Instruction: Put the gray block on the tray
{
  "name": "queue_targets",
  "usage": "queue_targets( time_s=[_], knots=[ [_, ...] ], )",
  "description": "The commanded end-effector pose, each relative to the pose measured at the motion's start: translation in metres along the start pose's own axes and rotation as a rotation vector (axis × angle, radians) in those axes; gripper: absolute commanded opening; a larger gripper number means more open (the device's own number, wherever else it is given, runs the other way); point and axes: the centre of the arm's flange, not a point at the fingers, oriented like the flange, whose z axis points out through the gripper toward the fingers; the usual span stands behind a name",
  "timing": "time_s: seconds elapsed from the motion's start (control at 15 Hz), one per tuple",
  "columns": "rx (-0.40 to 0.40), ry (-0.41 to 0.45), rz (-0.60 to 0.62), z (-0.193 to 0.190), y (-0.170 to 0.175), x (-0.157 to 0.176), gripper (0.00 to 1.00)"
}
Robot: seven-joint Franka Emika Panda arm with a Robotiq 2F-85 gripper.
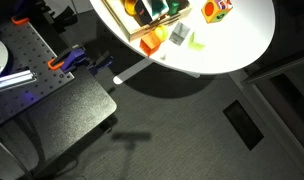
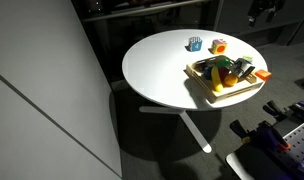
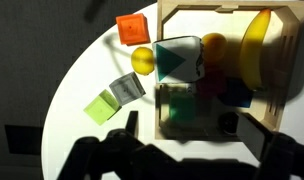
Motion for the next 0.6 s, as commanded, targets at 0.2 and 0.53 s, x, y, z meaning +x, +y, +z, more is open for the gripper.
queue_targets(
  time_s=[0.2,0.53],
  knots=[
    [-0.033,-0.024,0.015,0.026,0.004,0.013,1.00],
    [-0.062,-0.008,-0.001,0.061,0.009,0.029,1.00]
  ],
)
